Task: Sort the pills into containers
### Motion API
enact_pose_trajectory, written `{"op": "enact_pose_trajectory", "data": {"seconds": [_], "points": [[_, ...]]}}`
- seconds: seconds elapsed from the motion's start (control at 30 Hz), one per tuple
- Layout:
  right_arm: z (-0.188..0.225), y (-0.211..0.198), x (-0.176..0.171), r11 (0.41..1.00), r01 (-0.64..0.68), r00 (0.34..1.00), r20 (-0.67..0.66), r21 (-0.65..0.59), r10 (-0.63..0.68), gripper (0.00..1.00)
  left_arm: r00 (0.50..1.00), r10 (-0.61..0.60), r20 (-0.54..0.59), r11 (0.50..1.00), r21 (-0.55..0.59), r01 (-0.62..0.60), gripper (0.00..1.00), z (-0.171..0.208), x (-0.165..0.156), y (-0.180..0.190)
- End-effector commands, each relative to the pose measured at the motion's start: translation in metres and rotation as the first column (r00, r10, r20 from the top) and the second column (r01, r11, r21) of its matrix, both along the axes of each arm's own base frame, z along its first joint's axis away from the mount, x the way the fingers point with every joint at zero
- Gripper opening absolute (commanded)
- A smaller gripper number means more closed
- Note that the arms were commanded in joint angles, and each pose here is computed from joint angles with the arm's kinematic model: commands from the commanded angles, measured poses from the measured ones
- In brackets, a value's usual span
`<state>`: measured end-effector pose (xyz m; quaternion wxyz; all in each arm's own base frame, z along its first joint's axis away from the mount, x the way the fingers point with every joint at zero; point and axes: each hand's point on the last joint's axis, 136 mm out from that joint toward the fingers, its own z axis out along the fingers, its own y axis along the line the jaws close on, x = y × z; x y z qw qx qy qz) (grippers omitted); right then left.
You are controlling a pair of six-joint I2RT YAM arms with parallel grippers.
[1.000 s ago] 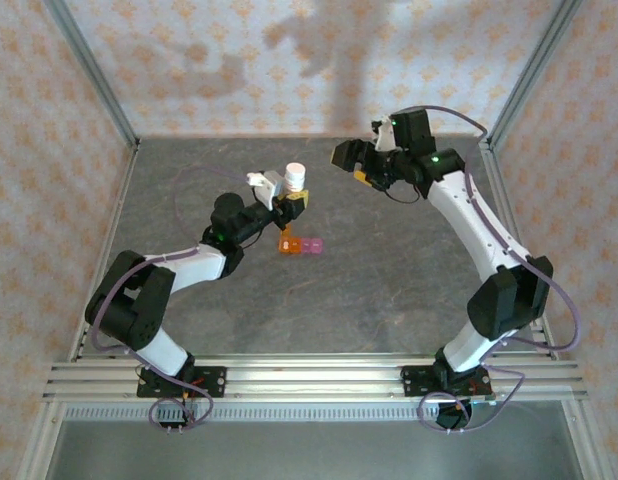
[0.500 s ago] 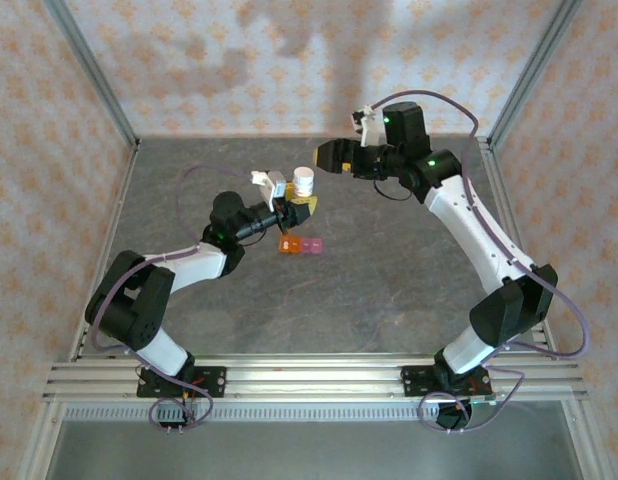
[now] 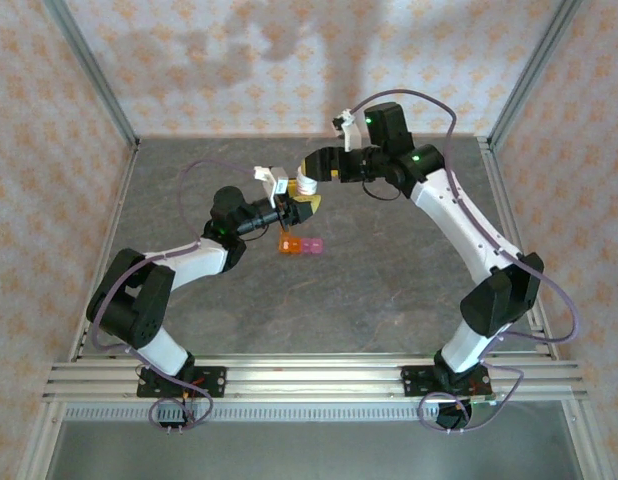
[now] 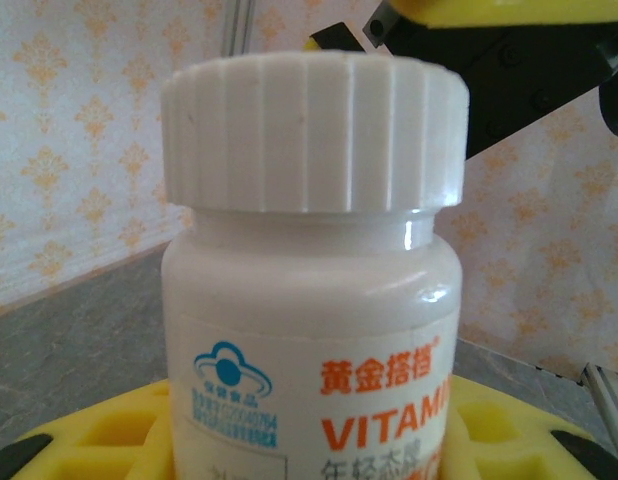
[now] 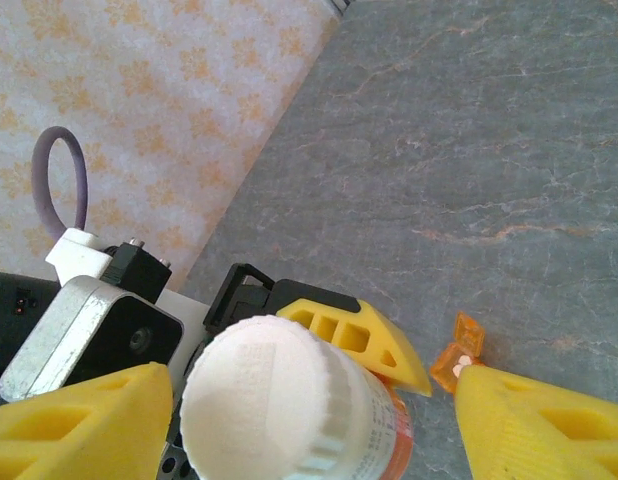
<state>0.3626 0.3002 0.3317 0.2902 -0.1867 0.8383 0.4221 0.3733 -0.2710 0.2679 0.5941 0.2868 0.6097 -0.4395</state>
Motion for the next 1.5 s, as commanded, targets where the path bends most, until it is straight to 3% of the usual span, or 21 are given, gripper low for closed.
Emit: {"op": "enact_pose_trajectory", "data": {"seconds": [0.0,0.33,0.93,1.27,1.47], "points": [[0.015,0.004,-0.005,0.999,-0.037,0.999,0.034,0.016,0.036,0.73,0.999,-0.021,0.027,1.000,-0.013,0.021,0.00,0.011,0.001,-0.002],[0.016,0.012,-0.010,0.998,-0.066,0.997,0.028,0.025,0.065,0.69,0.999,-0.019,0.029,1.000,-0.013,0.019,0.00,0.012,0.002,-0.002],[0.000,0.009,-0.011,1.000,-0.015,1.000,-0.013,-0.004,0.015,0.44,1.000,-0.005,0.027,1.000,-0.016,0.005,0.00,0.014,0.005,-0.002],[-0.005,-0.001,-0.010,0.996,0.086,0.996,0.038,-0.014,-0.085,0.44,0.999,0.011,0.034,1.000,-0.018,-0.010,0.00,0.016,0.007,-0.001],[-0.002,-0.009,-0.011,0.991,0.131,0.990,0.054,0.007,-0.131,0.49,0.999,0.017,0.034,1.000,-0.013,-0.017,0.00,0.015,0.009,0.000]]}}
